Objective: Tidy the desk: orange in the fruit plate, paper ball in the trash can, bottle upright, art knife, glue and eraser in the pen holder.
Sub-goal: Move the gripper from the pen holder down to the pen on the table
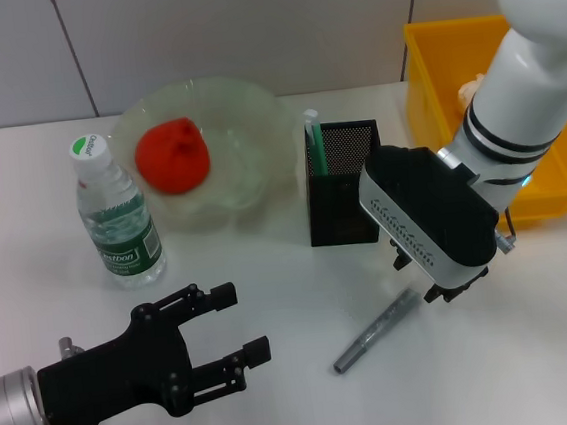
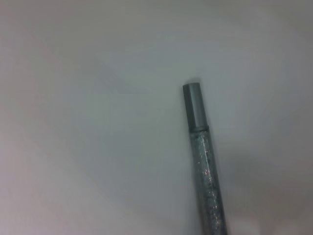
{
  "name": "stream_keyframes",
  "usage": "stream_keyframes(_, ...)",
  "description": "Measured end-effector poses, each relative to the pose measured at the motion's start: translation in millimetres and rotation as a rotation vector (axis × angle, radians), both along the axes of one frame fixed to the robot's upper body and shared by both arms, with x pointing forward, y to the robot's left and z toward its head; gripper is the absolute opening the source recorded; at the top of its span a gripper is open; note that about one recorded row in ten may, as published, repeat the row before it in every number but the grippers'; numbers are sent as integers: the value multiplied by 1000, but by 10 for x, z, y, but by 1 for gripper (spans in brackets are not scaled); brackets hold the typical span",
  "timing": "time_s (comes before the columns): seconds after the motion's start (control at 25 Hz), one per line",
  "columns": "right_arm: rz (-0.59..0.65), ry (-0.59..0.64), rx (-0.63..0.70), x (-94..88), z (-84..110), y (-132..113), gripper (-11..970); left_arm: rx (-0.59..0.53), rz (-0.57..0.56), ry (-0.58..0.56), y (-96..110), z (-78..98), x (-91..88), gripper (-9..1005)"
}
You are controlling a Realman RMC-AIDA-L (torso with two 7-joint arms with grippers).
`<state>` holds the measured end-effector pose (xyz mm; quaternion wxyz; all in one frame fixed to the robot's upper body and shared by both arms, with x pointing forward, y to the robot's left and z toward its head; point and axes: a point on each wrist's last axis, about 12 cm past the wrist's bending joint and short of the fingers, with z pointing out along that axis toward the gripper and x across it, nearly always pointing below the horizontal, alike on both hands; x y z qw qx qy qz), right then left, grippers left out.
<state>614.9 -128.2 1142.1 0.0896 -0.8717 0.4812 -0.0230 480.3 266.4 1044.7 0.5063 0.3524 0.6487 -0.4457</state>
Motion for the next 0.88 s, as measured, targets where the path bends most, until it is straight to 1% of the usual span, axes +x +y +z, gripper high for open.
stream_keyframes(0.12, 11, 2, -5, -6, -22, 23, 544, 1, 0, -2, 1, -1, -1, 734)
stream_keyframes(0.32, 29, 11, -2, -36, -52, 68, 481, 2, 0, -3, 5, 0, -1, 734)
stream_keyframes(0.76, 35, 8, -3, -19, -81, 112, 477, 8, 4, -8, 25, 4, 1, 732)
stream_keyframes(0.88, 32, 8, -3, -15, -97, 111, 426, 10, 4, -11, 27, 6, 4, 732)
